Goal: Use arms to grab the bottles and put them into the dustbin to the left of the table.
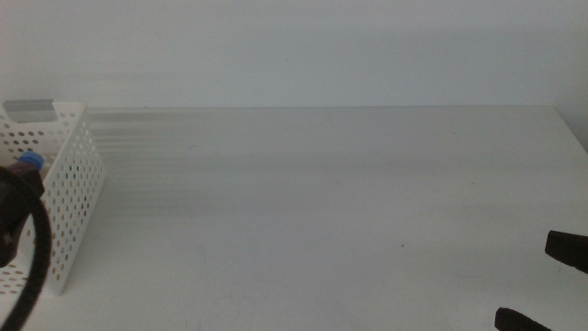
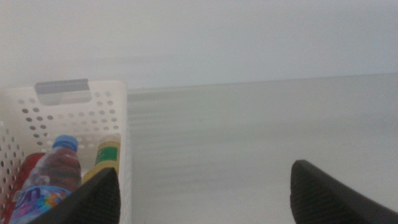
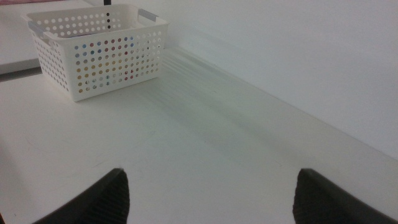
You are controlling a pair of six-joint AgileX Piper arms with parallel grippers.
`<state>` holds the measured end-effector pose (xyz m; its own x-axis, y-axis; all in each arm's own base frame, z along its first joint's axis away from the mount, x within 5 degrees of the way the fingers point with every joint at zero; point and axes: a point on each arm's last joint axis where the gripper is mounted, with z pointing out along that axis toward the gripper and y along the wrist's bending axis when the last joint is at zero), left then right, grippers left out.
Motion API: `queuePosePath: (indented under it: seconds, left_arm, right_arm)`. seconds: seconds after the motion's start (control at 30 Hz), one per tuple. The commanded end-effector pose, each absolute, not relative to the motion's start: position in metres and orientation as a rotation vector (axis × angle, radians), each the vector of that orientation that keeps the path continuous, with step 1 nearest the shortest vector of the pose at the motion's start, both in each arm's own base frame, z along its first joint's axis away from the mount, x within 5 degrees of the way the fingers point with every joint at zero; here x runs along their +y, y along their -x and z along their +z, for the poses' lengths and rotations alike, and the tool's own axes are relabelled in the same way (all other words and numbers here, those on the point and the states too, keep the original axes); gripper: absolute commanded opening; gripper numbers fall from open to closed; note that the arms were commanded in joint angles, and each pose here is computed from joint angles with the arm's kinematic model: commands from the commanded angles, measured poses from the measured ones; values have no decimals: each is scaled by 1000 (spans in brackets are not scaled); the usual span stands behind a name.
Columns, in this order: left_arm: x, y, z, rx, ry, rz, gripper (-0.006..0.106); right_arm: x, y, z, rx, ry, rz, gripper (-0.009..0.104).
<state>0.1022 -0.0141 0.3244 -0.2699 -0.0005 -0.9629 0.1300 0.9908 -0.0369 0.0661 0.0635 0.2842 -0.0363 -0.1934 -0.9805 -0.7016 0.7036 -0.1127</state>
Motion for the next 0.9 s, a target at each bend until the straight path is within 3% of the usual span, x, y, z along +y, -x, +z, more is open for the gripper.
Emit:
queuePosePath:
  seconds: [0.0,0.57,0.7,0.87]
  left_arm:
    - [-15,-104,339,1717,-79,-143,90]
    - [-16,-104,339,1720,-58,-176,90]
    - [-15,-102,340,1714,-58,-174,90]
    - [-14,-92,344,1667,-57,-178,90]
  right_arm:
    - [65,-67,300,1493,716,488,77]
    - [62,-66,287,1509,716,475,77]
    - [50,-65,285,1497,641,383,77]
    - [28,-70,288,1527,407,191,77]
